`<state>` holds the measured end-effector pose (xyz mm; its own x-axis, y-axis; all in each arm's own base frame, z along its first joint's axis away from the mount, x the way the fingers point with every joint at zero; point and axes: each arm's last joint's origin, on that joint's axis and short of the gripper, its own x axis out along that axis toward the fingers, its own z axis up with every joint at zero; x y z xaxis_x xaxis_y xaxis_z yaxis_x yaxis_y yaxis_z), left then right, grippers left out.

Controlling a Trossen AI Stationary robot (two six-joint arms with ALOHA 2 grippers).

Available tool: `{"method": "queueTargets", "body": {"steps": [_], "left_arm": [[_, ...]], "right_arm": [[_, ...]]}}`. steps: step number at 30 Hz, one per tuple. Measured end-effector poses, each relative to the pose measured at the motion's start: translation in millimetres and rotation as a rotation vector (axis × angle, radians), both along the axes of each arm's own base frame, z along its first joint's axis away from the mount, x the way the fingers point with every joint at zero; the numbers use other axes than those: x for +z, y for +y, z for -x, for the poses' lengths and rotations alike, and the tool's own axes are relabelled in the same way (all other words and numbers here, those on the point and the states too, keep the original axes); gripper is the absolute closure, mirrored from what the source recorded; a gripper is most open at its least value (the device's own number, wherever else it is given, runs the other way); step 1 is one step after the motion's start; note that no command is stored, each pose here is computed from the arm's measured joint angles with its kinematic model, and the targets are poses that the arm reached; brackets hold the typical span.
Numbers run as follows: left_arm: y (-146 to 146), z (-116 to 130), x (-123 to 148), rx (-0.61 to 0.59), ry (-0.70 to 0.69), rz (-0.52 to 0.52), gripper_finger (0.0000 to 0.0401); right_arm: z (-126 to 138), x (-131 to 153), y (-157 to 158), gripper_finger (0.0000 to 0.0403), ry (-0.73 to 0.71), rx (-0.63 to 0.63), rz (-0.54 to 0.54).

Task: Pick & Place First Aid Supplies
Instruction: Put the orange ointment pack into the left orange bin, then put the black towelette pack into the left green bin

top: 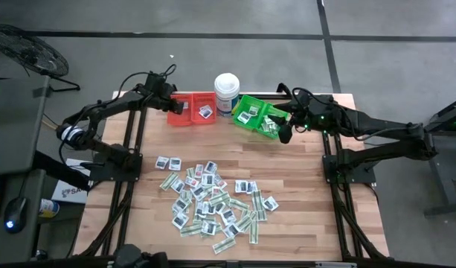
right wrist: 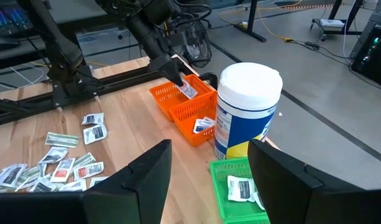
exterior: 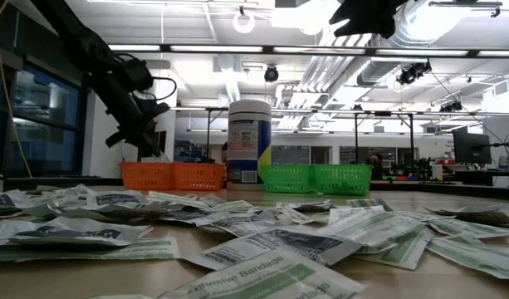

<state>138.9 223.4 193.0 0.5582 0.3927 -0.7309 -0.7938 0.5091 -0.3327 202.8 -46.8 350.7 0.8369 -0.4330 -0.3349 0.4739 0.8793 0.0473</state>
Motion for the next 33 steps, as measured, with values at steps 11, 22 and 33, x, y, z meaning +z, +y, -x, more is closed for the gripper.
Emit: {"method": "queueTargets", "body": {"steps": [11,22,33], "left_arm": [[-1.2,-0.8,0.5,-0.075,-0.019,-0.006,0.0294],[-26.8,1.4,42.5,-0.325,-0.144,-0.197,0.0277],[-90.5,-1.9,97.3,-0.523,-0.270,-0.451,0.0291]], "right_arm": [[0.7,-1.2,-0.3,0.0196,0.011,-0.014,-0.006],[7.7,-18.0,4.5,0.0196,0.137,0.014,-0.209],[8.1,-70.4,44.2,0.0196,0.277,0.124,-0.522]]}}
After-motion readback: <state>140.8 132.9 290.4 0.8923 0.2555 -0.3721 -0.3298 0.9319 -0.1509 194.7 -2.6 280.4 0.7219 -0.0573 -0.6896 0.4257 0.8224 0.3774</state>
